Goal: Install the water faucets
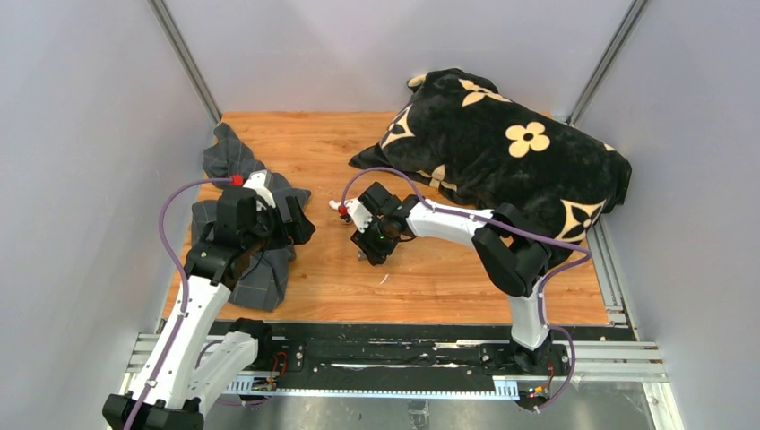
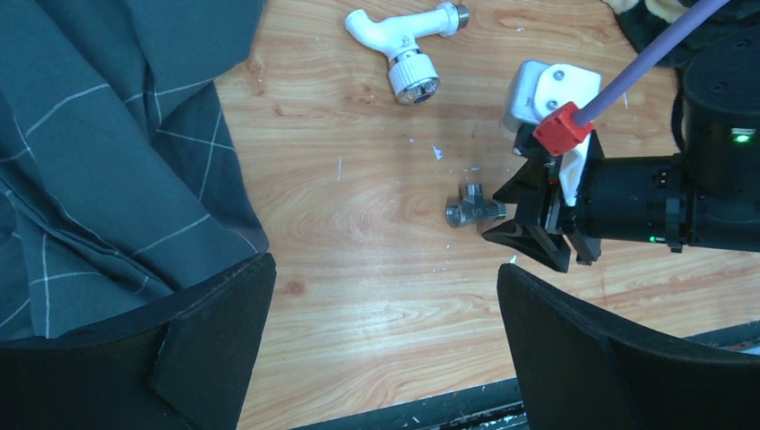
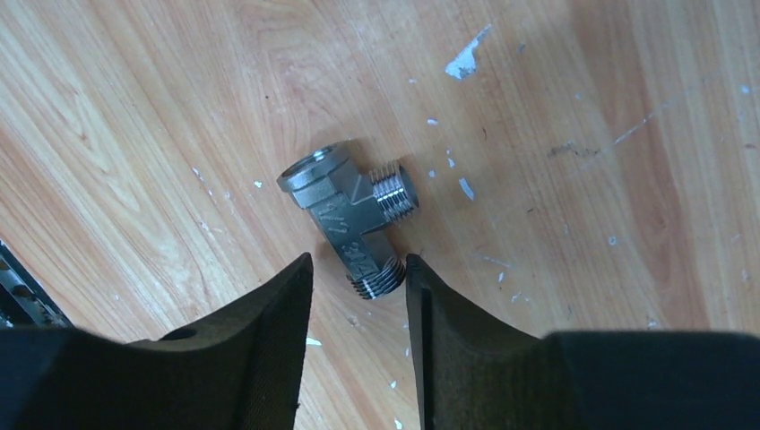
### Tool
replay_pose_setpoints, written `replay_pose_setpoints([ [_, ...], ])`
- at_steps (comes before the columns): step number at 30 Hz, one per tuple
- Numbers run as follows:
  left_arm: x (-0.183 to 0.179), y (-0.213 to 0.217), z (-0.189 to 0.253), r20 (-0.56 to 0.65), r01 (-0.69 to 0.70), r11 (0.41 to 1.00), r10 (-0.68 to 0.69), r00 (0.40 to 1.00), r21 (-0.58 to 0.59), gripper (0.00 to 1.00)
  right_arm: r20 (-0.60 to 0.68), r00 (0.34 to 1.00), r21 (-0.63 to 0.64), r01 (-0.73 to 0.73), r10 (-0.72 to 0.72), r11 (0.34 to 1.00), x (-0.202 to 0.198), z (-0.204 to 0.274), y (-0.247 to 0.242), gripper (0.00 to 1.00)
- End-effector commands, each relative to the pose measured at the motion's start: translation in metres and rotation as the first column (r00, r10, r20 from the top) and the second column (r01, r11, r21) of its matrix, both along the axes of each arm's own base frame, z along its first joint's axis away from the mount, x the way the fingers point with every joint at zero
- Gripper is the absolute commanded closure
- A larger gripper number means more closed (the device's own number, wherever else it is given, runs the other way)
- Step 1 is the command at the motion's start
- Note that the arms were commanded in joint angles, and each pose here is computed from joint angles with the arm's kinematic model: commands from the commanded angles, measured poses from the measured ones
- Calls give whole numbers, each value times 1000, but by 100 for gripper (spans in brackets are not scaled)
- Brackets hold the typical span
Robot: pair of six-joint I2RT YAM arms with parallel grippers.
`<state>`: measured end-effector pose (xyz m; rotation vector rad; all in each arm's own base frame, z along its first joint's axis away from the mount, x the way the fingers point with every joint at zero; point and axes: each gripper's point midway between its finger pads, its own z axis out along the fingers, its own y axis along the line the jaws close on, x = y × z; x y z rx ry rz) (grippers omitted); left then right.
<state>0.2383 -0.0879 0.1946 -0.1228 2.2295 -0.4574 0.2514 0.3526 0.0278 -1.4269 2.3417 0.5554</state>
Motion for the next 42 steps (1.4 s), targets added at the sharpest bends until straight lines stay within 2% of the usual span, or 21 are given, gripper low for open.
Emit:
replay_pose_setpoints([
  [1, 7, -2, 3, 20, -6, 1000, 6, 1000, -11, 2, -33, 998, -37, -45, 44, 998, -11, -15, 2, 58],
  [4, 6, -4, -3, 4, 11, 1000, -11, 1000, -8, 2, -24, 999, -54, -39, 38, 998, -10, -19, 1, 46],
  [6, 6, -4, -8, -11, 19, 1000, -19, 1000, 2, 2, -8, 999, -62, -37, 37, 997, -10, -20, 2, 45],
  [7, 6, -4, -10, -18, 23, 1000, -23, 1000, 5, 2, -4, 999, -66, -44, 43, 997, -11, -20, 3, 49],
  [8, 6, -5, -11, -22, 27, 1000, -27, 999, 3, 2, -2, 999, -67, -49, 49, 997, -12, -20, 4, 57],
  [9, 6, -6, -11, -25, 29, 1000, -29, 999, -3, 2, -8, 999, -66, -54, 54, 996, -14, -20, 4, 71],
  [10, 6, -8, -11, -26, 31, 999, -31, 999, -10, 2, -20, 998, -60, -58, 57, 997, -17, -20, 5, 80],
  [12, 8, -10, -8, -18, 35, 999, -36, 999, -25, 2, -36, 998, -44, -55, 54, 997, -21, -14, 6, 92],
  [14, 9, -11, -3, -11, 28, 999, -28, 1000, -39, 2, -27, 999, -47, -42, 41, 998, -22, -10, 2, 99],
  [18, 11, -21, 9, 18, 52, 994, -50, 999, -95, 2, 32, 999, -6, 18, -18, 1000, -14, 22, -6, 99],
  [22, 11, -42, 16, 40, 143, 974, -138, 990, -177, 2, -60, 980, 126, 195, -189, 973, -3, 52, -19, 99],
  [24, 11, -51, 11, 43, 177, 960, -172, 984, -215, 2, -163, 942, 235, 326, -293, 916, 7, 71, -26, 99],
  [27, 12, -67, -1, 21, 214, 928, -218, 976, -304, 2, -390, 815, 299, 553, -429, 778, 18, 82, -42, 100],
  [28, 12, -74, -4, 10, 219, 912, -230, 973, -346, 2, -428, 806, 334, 561, -409, 758, 19, 87, -43, 100],
  [30, 9, -87, -10, -18, 213, 890, -240, 971, -403, 2, -425, 822, 392, 545, -379, 741, 23, 93, -46, 100],
  [31, 9, -93, -13, -29, 203, 882, -238, 971, -424, 2, -499, 758, 366, 623, -420, 691, 21, 100, -44, 99],
  [32, 7, -101, -13, -32, 205, 870, -245, 969, -449, 2, -499, 752, 366, 633, -430, 682, 21, 102, -44, 100],
  [35, 6, -122, -11, -30, 209, 835, -260, 965, -508, 2, -479, 763, 377, 625, -434, 683, 19, 106, -47, 99],
  [42, 20, -148, -24, -116, 121, 792, -235, 965, -598, 1, -431, 796, 407, 592, -425, 696, 14, 114, -53, 99],
])
